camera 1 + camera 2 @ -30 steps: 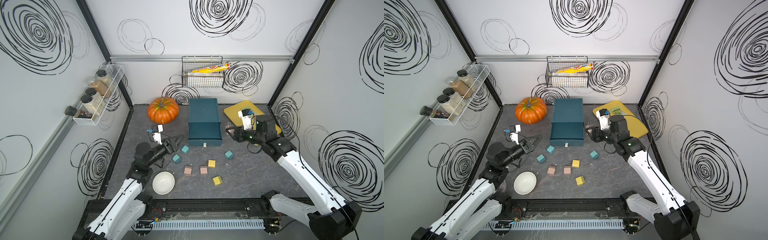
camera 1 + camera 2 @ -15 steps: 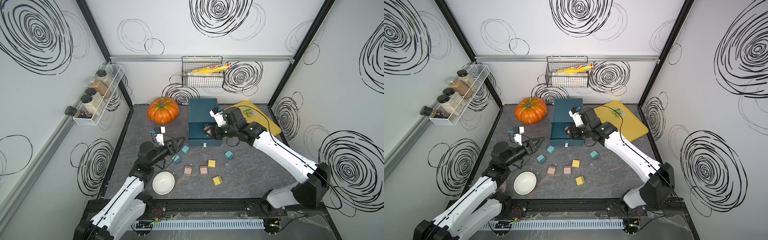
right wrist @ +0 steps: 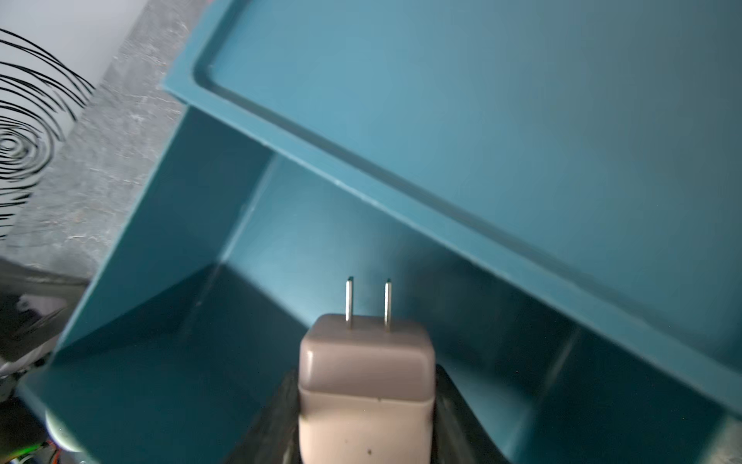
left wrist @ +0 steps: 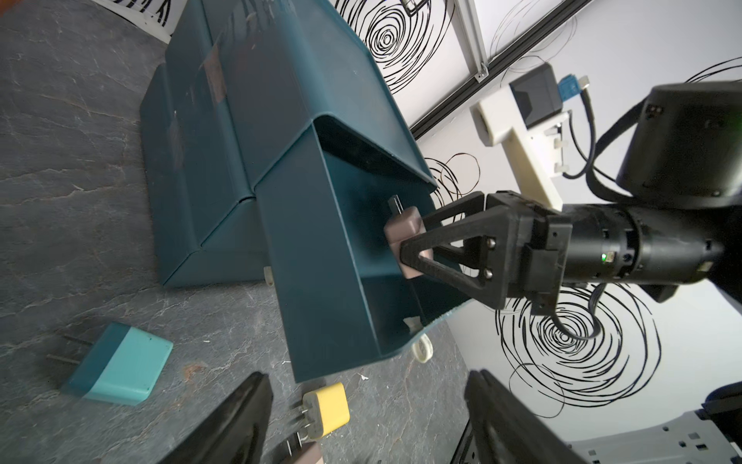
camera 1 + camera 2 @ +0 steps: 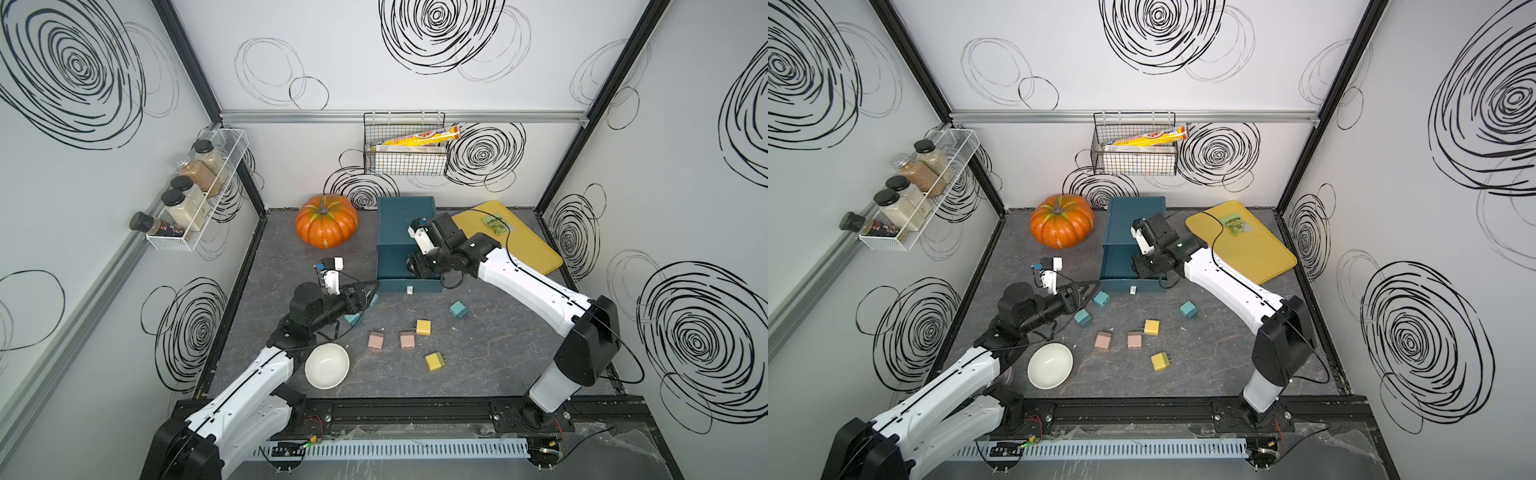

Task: Place the plugs into the drawer by color
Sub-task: Place the plug in the drawer, then pick up the plug from the center of the board.

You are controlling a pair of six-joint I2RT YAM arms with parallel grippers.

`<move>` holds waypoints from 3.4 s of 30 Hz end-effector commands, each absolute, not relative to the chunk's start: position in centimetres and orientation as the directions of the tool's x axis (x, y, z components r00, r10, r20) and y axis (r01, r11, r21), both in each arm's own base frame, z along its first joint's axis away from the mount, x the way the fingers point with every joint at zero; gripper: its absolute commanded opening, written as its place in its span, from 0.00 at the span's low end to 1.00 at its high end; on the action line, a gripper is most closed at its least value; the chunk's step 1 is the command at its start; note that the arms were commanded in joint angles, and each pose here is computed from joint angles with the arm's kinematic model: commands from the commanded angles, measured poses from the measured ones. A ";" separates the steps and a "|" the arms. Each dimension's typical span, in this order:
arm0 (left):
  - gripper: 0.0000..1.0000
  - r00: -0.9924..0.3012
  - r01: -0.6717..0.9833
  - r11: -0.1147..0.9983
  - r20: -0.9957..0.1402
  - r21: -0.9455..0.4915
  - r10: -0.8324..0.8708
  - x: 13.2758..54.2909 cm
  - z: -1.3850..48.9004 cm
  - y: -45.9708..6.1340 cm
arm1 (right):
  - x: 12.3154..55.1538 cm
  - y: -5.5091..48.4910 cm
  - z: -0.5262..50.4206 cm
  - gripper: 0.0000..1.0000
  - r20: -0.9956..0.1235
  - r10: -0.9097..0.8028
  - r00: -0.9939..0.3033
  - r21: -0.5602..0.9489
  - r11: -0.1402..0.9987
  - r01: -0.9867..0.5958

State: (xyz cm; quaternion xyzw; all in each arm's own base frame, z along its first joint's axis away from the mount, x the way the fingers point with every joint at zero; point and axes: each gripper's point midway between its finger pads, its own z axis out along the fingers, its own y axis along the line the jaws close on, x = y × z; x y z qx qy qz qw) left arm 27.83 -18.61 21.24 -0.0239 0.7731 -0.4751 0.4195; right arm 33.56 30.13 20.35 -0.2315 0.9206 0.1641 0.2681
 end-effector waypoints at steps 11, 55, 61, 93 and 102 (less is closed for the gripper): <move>0.84 -0.618 0.400 0.559 -0.665 -0.726 -0.421 28.4 22.5 -19.2 | 34.6 30.0 17.4 0.11 -0.472 -0.410 -0.780 0.083 0.861 -0.503; 0.86 -0.630 0.256 0.760 -0.699 -0.597 -0.337 27.2 20.7 -17.7 | 32.2 29.8 30.2 0.60 -0.731 -0.296 -0.615 0.182 0.784 -0.594; 0.83 -0.711 0.238 0.831 -0.673 -0.503 -0.204 22.8 18.9 -18.8 | 28.0 26.5 34.1 0.63 -0.852 -0.184 -0.490 0.204 0.746 -0.634; 0.71 -0.858 0.219 0.972 -0.492 -0.088 0.149 20.1 3.6 -21.3 | 23.5 21.0 27.6 0.64 -0.922 -0.046 -0.384 0.212 0.769 -0.602; 0.56 -0.859 0.221 0.970 -0.491 -0.099 0.146 20.6 2.6 -21.4 | 23.6 20.8 27.6 0.63 -0.924 -0.042 -0.380 0.210 0.775 -0.596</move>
